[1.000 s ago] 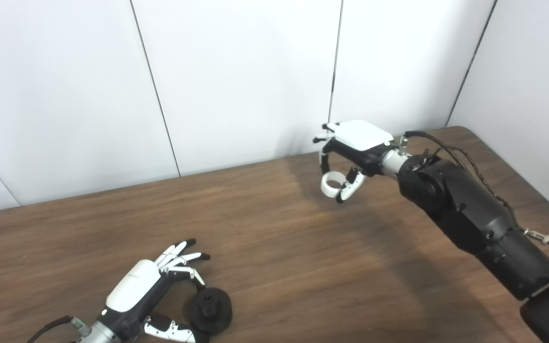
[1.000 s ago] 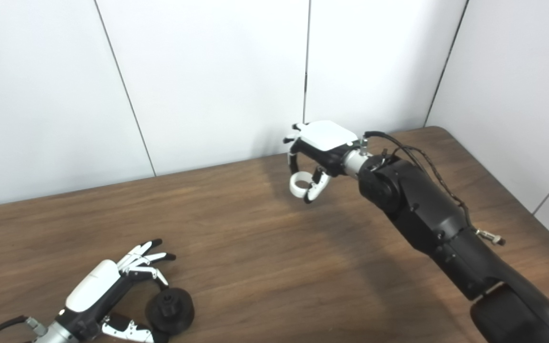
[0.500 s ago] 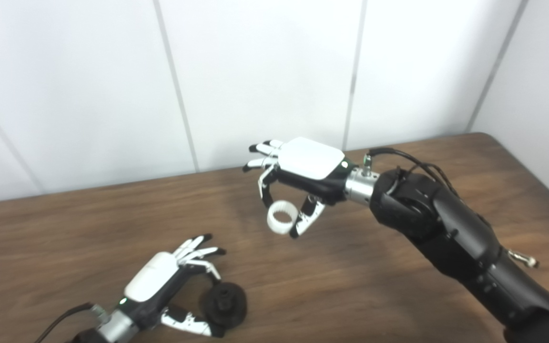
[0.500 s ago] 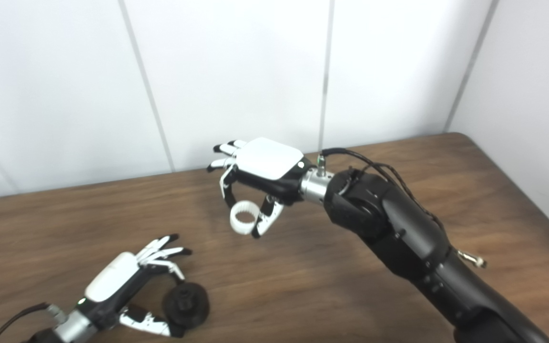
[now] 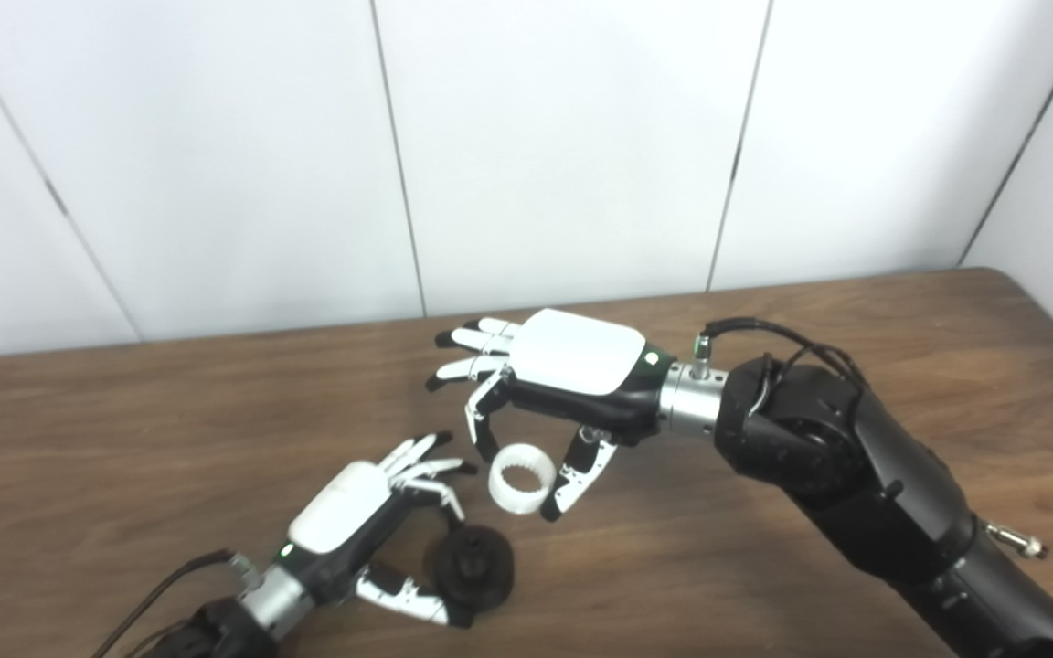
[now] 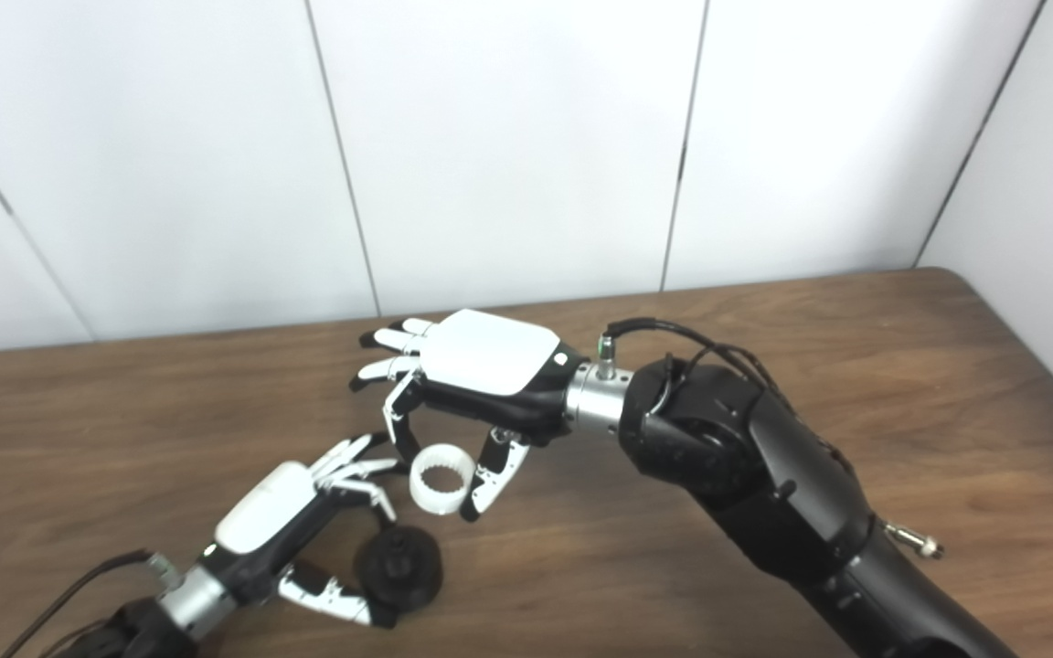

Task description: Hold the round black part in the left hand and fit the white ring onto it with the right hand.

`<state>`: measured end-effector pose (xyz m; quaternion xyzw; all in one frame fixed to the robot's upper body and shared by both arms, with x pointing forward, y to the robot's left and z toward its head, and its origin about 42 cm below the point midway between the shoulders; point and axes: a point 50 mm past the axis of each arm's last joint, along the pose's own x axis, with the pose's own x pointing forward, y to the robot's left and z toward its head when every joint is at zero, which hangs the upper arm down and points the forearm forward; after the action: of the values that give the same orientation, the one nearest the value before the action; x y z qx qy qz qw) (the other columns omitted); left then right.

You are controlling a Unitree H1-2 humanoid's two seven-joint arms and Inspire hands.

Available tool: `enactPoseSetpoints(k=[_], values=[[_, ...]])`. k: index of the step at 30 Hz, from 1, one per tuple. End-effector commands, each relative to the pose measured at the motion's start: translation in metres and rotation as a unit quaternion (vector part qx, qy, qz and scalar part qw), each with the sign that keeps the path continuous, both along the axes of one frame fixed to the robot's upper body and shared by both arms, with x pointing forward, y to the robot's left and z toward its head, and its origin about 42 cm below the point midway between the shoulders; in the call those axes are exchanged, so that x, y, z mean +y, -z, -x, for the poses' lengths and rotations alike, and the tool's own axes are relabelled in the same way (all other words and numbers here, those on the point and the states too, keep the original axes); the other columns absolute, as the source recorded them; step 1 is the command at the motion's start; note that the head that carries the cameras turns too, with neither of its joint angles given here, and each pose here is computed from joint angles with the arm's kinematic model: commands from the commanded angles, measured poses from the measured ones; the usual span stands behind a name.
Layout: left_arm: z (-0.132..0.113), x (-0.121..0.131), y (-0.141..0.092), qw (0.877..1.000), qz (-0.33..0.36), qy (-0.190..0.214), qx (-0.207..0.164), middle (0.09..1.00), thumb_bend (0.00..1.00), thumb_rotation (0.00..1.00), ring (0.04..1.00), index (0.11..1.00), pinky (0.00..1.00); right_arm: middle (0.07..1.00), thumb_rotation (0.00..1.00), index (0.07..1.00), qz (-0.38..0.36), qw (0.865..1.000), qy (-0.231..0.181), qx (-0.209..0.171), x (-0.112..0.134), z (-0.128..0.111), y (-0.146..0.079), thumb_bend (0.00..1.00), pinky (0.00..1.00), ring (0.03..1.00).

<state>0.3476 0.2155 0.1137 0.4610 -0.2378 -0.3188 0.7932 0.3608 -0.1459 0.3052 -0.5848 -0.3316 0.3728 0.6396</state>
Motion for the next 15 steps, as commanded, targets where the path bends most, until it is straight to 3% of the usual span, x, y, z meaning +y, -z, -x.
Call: enactPoseSetpoints(k=[1,15], values=[[0.018,-0.015,0.022,0.997,-0.058,0.035,0.039,0.858,0.52,0.06,1.0,0.48,1.0,0.899,0.15,0.482,-0.016,0.999,-0.024,-0.023,0.004,0.006,-0.017,0.52,1.0,1.0],[0.018,-0.033,0.013,0.996,-0.067,0.029,0.047,0.875,0.52,0.06,1.0,0.481,1.0,0.932,0.14,0.483,-0.028,0.998,-0.048,-0.01,0.007,0.014,-0.004,0.53,1.0,1.0]])
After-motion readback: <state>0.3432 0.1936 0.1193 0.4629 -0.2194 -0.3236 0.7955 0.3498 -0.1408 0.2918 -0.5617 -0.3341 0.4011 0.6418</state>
